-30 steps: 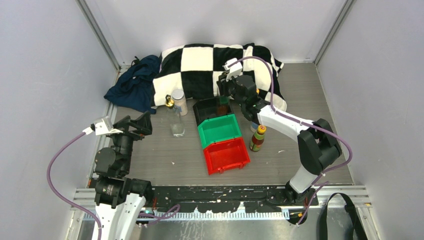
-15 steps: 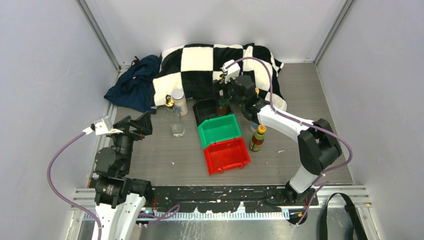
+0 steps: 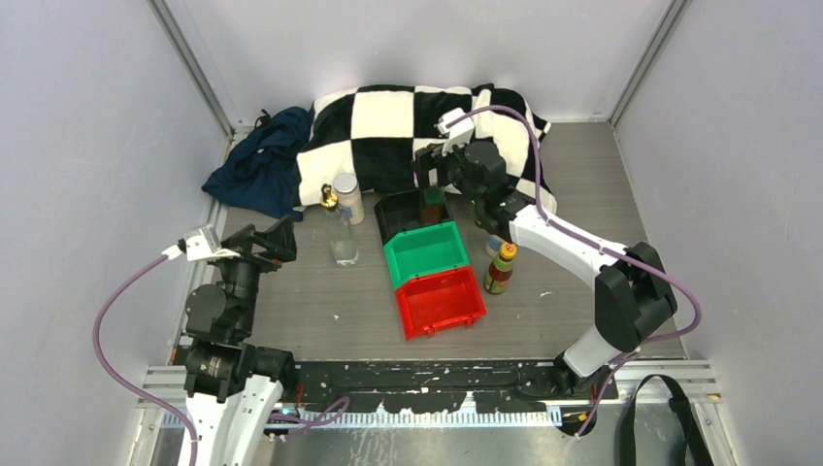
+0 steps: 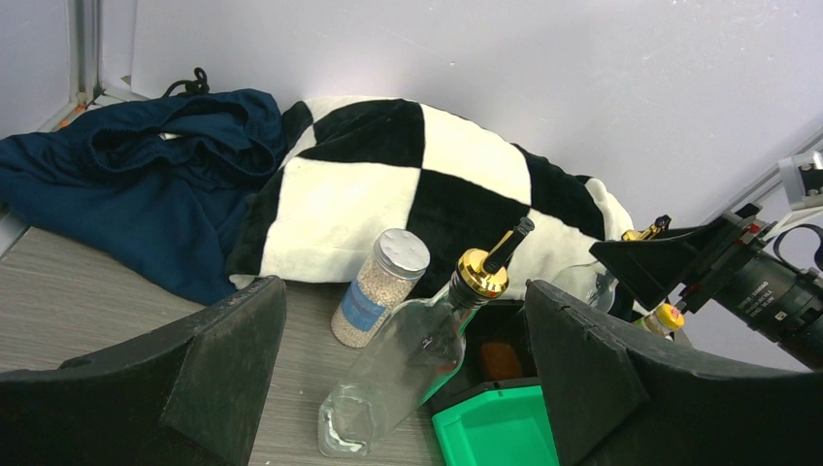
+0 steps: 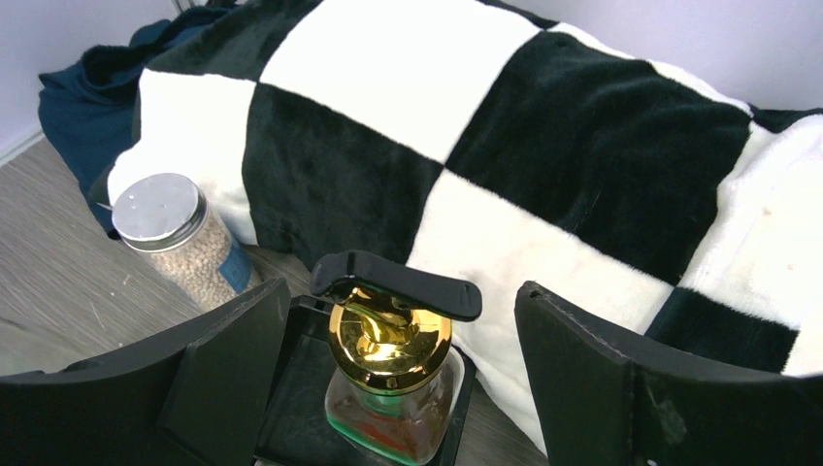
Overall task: Organize the condiment bottles
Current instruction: Place the bottle in the storage box.
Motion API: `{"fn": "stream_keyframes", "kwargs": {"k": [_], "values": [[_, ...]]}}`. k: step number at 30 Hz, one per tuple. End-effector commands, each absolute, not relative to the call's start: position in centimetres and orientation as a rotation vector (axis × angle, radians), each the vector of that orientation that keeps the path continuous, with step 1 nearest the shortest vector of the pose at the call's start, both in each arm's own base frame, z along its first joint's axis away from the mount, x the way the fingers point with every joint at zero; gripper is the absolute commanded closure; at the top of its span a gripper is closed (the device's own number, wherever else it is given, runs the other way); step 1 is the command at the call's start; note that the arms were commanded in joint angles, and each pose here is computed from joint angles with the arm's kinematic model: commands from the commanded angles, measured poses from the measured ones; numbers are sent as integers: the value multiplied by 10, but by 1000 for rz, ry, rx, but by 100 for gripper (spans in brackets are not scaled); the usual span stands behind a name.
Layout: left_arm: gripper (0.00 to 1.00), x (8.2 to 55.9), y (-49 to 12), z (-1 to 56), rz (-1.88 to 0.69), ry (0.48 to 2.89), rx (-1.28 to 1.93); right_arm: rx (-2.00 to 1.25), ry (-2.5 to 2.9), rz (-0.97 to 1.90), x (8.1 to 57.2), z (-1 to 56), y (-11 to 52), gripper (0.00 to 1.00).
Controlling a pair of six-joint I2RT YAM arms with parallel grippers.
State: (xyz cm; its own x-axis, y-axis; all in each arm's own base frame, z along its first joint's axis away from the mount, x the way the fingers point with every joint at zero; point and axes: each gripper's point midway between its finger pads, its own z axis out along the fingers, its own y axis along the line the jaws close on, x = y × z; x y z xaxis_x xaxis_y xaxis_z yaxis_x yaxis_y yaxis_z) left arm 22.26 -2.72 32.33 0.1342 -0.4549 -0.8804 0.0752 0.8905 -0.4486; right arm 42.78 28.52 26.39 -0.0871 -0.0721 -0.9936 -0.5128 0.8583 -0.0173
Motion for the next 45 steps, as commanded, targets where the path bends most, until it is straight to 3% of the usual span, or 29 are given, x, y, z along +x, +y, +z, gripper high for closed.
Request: {"fn": "stream_keyframes", "kwargs": {"k": [1,18,29,36,45], "values": [[7,224,-29,338,-412,1337,-315,-448,1511,427,415,325,286,8],[6,222,-31,347,-386,1363,-267,-383,1448,413,330,382,264,9],[6,204,-41,356,-462,1394,-252,-315,1673,368,253,305,262,44],[6,202,-48,347,-481,1441,-220,-361,1749,354,221,259,278,45],[1,219,-81,329,-560,1642,-67,-373,1753,349,208,250,283,39]]}}
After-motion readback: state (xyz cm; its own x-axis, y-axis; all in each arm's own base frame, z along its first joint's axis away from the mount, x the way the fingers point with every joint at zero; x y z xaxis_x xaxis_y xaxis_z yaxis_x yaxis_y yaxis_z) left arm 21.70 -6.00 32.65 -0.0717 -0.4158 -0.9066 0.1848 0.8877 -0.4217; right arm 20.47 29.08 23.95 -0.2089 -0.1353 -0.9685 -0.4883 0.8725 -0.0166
